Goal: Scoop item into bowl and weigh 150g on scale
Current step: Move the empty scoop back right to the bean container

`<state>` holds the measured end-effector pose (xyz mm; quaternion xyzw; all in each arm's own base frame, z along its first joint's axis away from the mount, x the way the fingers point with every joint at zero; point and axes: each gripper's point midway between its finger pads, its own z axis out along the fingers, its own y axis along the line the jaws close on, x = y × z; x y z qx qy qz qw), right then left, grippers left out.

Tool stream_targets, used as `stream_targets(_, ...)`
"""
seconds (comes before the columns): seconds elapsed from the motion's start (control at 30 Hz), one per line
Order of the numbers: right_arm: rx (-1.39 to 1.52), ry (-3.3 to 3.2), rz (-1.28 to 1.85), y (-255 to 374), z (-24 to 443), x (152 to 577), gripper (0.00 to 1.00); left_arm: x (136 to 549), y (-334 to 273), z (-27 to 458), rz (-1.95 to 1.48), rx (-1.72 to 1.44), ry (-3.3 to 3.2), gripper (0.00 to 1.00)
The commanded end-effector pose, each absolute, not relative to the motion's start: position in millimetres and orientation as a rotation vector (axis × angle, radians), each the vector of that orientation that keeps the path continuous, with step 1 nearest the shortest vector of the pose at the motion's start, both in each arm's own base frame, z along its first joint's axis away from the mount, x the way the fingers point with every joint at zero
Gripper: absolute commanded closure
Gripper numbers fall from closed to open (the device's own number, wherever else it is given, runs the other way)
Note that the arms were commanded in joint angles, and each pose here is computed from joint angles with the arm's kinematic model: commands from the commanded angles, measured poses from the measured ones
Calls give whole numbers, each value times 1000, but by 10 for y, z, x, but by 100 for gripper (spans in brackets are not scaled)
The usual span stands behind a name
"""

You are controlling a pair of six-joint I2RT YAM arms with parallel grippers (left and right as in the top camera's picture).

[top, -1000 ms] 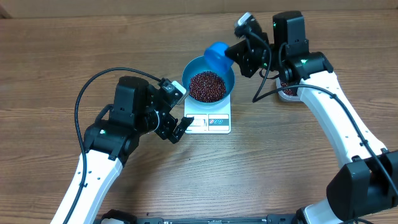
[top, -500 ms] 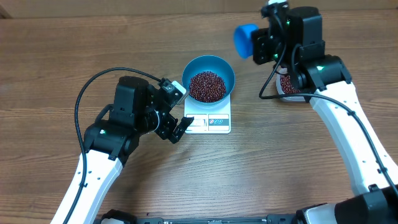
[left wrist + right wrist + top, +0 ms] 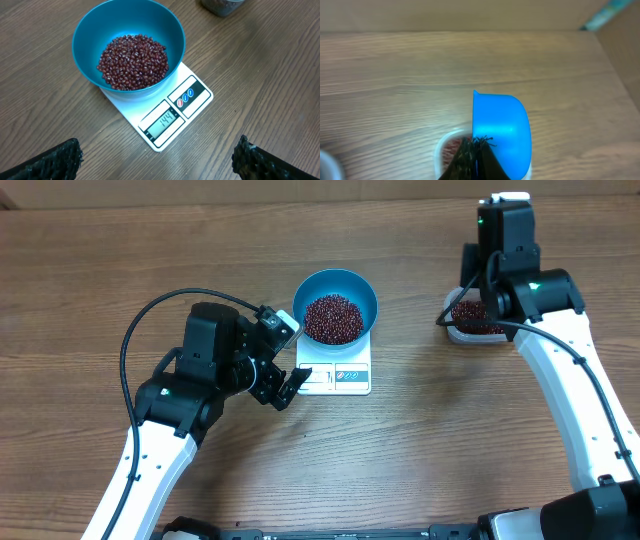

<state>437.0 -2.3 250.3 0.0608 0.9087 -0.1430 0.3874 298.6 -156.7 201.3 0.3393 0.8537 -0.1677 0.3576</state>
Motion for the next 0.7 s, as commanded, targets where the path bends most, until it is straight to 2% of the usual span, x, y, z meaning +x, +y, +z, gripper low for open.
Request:
stream_targets(0.0,202,2345,-448,-219,2347,4258,96,3021,-1584,2122,-450,858,2183,0)
stream_targets(0.43,135,2482,-337,-64,1519,4105,96,3021,-1584,2122,-450,858,2183,1)
stream_targets(0.67,111,2488,-251,48,1374,4114,96,3021,-1584,2122,-450,858,2183,0)
